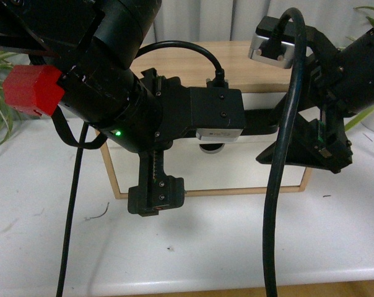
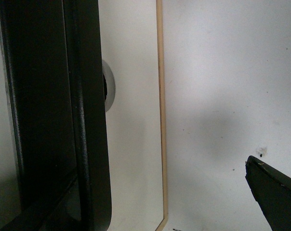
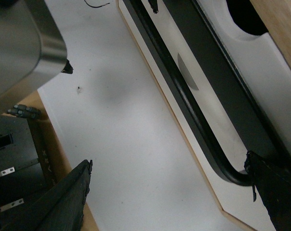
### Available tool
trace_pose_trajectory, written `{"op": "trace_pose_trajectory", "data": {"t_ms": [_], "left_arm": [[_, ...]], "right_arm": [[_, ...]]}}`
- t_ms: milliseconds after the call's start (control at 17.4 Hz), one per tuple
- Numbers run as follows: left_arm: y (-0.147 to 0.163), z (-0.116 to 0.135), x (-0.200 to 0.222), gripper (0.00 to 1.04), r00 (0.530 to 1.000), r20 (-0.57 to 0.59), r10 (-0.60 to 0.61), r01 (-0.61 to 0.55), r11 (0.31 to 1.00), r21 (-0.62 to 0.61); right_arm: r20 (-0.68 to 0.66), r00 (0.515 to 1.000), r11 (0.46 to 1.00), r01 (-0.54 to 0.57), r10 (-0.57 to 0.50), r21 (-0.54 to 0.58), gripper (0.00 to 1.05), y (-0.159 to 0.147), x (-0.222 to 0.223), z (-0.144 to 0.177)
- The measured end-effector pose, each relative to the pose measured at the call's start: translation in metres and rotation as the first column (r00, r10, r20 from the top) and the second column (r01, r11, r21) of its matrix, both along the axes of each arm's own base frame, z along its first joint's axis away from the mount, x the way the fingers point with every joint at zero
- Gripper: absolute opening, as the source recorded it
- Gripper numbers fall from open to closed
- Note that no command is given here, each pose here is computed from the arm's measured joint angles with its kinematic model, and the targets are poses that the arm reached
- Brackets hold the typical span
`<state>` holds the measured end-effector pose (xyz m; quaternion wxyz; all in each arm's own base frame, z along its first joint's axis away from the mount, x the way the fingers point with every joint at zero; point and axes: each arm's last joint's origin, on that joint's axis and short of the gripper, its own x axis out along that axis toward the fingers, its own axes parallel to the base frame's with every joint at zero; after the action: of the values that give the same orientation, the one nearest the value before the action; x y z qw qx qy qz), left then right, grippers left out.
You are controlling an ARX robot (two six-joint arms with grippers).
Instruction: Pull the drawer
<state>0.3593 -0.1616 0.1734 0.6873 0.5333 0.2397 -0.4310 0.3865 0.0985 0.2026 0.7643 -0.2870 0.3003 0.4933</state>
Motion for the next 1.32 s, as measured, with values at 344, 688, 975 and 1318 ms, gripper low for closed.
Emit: {"op": "trace_pose_trajectory", "data": {"t_ms": [344,688,975,1318], "left_arm": [[0.002,0.0,0.0,0.98,1.0,0.0,-0.014,0.014,1.0,0.011],[0.011,0.009,-0.064,0.98,0.971,-0.095,-0.217,0.225,0.971,0.08],[0.013,0.011,-0.082,0.98,0.971,-0.074,-0.229,0.234,0.97,0.066],[0.016,0.047,-0.083,0.98,0.979,0.182,-0.094,0.123,0.981,-0.15]], "right_arm": [[-0.034,0.998,0.998,-0.057,0.056,-0.027,0.98,0.018,0.012,-0.012],[-0.124,0.974,0.978,-0.199,0.19,-0.064,0.98,0.031,-0.057,-0.007],[-0.099,0.978,0.981,-0.19,0.185,-0.036,0.98,0.029,-0.078,-0.005],[0.03,0.998,0.995,-0.062,0.06,0.082,0.98,0.002,-0.09,0.024]]}}
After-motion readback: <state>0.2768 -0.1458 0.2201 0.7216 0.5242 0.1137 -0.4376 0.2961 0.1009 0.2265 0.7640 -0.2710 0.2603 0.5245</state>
